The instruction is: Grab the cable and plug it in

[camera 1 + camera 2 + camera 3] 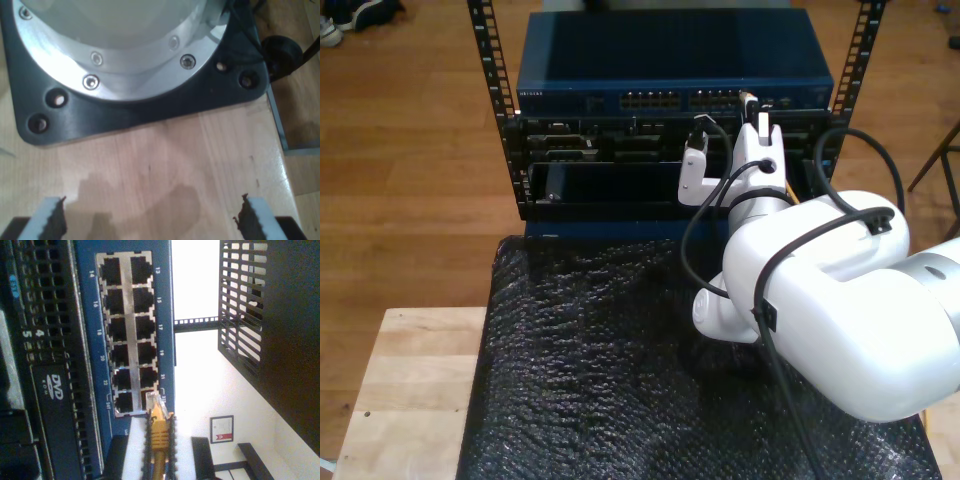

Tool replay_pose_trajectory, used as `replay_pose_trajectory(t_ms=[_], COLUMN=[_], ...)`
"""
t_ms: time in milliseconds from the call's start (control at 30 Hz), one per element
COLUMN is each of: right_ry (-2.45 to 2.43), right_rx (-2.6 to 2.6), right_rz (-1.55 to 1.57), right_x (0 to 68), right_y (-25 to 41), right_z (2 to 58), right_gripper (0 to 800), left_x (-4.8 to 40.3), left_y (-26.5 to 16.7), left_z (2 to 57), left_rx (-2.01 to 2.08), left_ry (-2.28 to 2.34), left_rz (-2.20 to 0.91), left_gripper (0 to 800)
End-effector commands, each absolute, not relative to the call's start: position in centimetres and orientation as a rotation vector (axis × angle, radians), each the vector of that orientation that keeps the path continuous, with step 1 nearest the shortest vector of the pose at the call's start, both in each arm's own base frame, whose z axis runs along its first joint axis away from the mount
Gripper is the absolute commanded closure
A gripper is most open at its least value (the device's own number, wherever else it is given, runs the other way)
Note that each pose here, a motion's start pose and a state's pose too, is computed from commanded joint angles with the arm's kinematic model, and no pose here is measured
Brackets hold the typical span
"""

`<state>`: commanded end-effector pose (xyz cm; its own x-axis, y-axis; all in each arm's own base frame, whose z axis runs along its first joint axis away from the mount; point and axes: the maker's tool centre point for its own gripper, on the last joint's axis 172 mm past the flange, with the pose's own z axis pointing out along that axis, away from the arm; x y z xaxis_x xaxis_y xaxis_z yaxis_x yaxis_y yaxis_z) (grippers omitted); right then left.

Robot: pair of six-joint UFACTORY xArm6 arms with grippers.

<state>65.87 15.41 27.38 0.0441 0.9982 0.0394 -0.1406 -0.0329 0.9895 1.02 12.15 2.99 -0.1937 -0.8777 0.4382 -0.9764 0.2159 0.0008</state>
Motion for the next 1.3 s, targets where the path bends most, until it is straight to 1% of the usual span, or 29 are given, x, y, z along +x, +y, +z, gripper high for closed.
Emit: replay_pose_trajectory(t_ms=[1300], right_ry=[1.05], right_rx=[1.156], right_rz=[1.265], right_x=[66.17], right_y=[15.32], right_z=[27.3], right_gripper=[800], left_x=[1.02], left_y=[12.15], left_z=[2.99], left_rx=[1.728], left_ry=[-2.152], left_rz=[0.398], left_gripper=[0])
